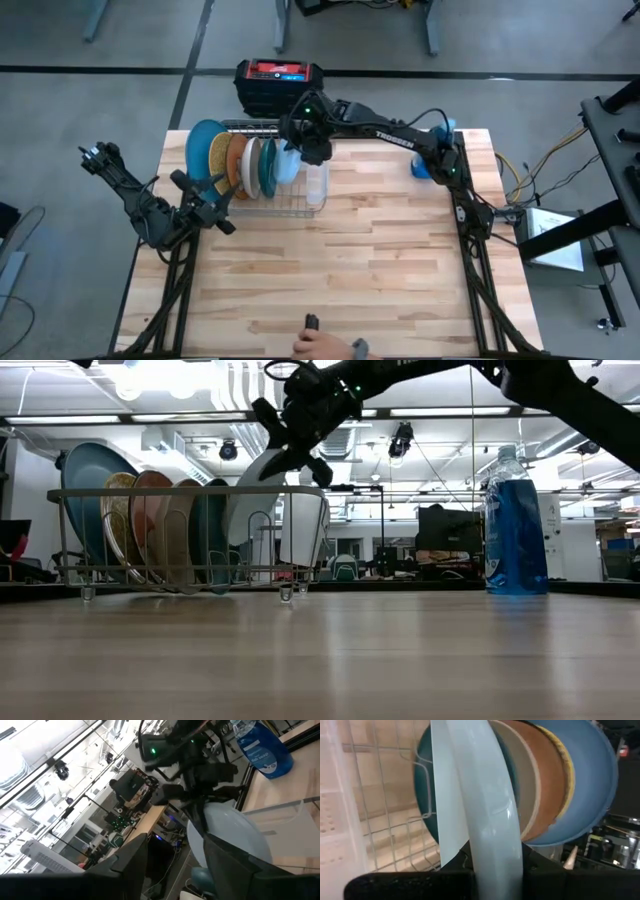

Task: Sort dishes
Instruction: Put the white plate in the dish rack

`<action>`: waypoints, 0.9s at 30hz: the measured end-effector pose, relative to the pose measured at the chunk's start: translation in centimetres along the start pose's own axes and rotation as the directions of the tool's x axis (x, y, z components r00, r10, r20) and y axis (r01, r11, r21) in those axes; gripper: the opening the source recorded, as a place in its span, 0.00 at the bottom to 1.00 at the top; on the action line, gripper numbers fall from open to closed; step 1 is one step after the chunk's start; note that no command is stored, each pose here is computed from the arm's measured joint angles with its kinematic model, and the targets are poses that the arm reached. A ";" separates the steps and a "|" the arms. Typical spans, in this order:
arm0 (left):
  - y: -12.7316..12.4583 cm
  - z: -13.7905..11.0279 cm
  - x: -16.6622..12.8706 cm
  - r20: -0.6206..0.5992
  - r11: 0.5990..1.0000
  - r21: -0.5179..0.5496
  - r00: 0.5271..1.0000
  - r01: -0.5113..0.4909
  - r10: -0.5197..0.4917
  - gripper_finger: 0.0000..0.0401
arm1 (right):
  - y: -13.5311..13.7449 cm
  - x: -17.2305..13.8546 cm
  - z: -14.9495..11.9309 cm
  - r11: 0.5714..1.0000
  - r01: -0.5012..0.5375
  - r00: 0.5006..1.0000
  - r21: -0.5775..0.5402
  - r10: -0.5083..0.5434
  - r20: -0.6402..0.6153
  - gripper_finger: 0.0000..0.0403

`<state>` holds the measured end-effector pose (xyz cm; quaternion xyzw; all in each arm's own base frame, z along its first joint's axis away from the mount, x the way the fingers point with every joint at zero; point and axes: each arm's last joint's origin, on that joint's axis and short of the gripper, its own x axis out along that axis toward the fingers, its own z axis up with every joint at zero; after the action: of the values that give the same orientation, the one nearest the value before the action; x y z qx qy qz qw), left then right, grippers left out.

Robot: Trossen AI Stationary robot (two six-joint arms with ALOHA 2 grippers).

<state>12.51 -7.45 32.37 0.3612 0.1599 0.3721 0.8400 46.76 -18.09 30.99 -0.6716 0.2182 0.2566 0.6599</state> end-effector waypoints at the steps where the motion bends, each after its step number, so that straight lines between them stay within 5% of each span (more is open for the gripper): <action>1: 0.0 0.0 0.0 0.000 1.000 0.000 1.000 0.000 0.000 0.45 | 0.2 0.3 0.0 1.000 -0.006 1.000 0.002 0.006 0.002 0.08; 27: -0.1 0.0 0.0 0.000 1.000 -0.008 1.000 0.000 0.000 0.45 | 1.5 3.7 0.4 0.999 -0.043 0.999 0.010 0.043 0.029 0.13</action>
<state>12.53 -7.48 32.30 0.3577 0.1583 0.3726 0.8416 48.60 -17.57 27.47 -0.6595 0.2244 0.2792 0.6609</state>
